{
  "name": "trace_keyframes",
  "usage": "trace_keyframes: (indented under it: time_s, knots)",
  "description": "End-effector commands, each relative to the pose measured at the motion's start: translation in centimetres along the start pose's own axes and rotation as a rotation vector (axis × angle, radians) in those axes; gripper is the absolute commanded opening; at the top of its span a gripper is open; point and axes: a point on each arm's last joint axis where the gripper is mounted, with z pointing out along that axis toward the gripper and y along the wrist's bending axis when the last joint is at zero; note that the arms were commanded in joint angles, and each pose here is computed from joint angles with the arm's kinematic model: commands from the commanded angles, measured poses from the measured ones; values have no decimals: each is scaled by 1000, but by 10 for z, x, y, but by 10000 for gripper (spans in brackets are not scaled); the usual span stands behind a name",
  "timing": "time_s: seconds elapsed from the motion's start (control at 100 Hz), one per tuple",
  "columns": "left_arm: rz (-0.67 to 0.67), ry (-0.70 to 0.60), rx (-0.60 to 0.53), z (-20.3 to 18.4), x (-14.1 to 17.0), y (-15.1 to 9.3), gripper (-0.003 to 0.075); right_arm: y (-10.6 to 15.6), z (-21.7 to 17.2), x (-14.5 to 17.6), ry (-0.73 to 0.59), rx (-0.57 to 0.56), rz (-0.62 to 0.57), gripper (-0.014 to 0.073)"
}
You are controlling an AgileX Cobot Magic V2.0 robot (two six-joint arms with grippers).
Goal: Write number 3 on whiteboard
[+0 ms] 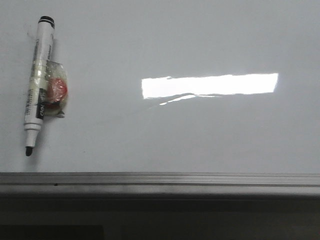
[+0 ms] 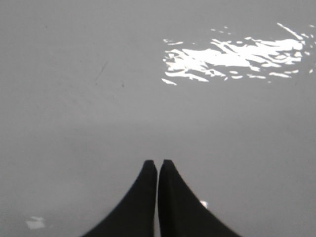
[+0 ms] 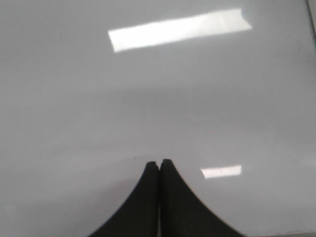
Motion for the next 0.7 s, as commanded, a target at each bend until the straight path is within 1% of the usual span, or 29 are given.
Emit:
trace_keyframes:
  time_s: [0.0,0.06,0.17,0.31,0.36,0.41,0.43,0.45,0.46,0.53,0.57,0.62,0.69]
  knots:
    - [-25,-83,-5,0,-30,2,-20,3,4,-29,-39,-5,15,-64]
    - [-22,-84,-4,1,-43,3,-20,4,8,-40,12,-2,11,-64]
    - [-22,-97,-5,2,-60,4,-20,6,15,-56,32,0,11,-64]
    - [-27,-119,-5,0,-72,5,-15,6,17,-59,31,1,12,-64]
    - [-29,-124,-3,0,-74,4,22,6,17,-59,31,1,12,-64]
    - [-33,-133,2,0,-74,4,97,6,17,-59,36,1,12,-64]
    - [-35,-138,2,0,-75,4,148,6,17,-58,42,2,12,-64]
    - [-35,-141,2,0,-75,4,173,6,17,-58,46,2,12,-64]
    - [-35,-145,2,0,-75,4,198,6,17,-57,49,2,12,-64]
    - [-41,-174,2,0,-77,4,293,6,17,-53,92,3,11,-64]
    - [-67,-203,6,0,-78,4,312,6,17,-51,115,4,11,-64]
    - [-89,-221,11,0,-79,4,313,6,16,-51,121,4,11,-64]
    - [-71,-230,8,0,-80,4,313,6,16,-48,150,6,7,-64]
